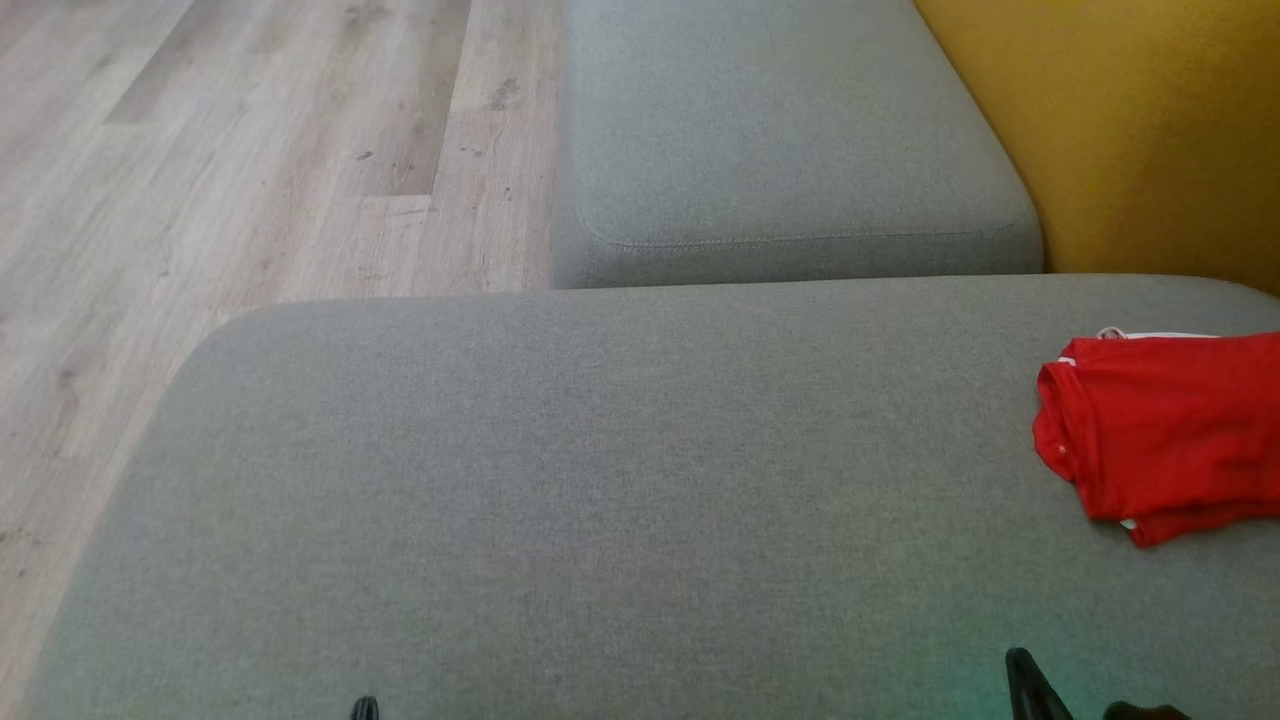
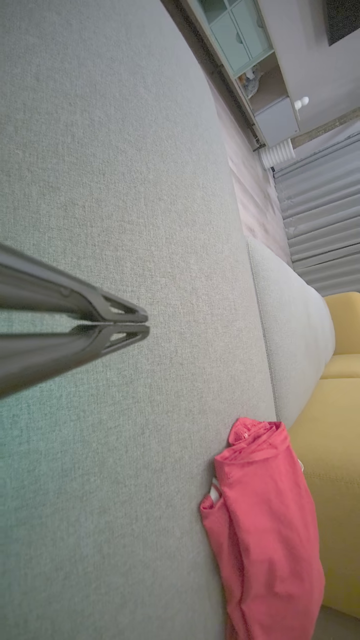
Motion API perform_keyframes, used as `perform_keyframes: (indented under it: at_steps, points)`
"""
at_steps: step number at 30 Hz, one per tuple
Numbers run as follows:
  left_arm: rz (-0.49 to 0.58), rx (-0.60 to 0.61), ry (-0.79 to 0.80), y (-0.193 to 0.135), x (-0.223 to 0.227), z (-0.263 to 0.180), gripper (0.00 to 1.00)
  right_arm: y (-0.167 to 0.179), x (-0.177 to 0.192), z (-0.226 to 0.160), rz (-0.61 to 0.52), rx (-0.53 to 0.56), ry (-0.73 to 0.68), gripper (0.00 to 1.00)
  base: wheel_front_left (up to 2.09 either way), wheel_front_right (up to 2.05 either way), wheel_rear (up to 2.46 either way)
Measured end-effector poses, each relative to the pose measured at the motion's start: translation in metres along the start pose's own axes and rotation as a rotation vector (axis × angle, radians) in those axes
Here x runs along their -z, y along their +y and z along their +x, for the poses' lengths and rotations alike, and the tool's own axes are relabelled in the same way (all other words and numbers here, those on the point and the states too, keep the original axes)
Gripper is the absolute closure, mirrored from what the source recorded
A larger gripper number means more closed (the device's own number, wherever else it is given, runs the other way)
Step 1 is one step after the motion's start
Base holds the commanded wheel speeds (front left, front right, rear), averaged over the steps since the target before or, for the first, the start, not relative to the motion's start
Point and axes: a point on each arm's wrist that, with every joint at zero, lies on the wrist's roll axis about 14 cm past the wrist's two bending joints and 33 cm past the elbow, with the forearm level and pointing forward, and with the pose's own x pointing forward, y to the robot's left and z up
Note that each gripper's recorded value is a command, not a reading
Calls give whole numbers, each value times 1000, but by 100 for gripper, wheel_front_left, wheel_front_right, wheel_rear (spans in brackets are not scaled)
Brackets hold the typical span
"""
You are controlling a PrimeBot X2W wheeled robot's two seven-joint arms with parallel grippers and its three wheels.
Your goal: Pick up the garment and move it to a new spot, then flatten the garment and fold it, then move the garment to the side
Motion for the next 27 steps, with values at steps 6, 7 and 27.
perform_keyframes:
  at_steps: [6, 7, 27]
  points:
    - [-74, -8, 17, 1, 0, 3, 100, -4, -4, 5, 73, 20, -2, 100, 0, 0, 0]
    - [-86, -11, 17, 2, 0, 4, 100, -5, -6, 5, 84, 23, -7, 100, 0, 0, 0]
    - [-335, -38, 40, 7, -10, 20, 100, -17, -13, 17, 327, 80, -8, 100, 0, 0, 0]
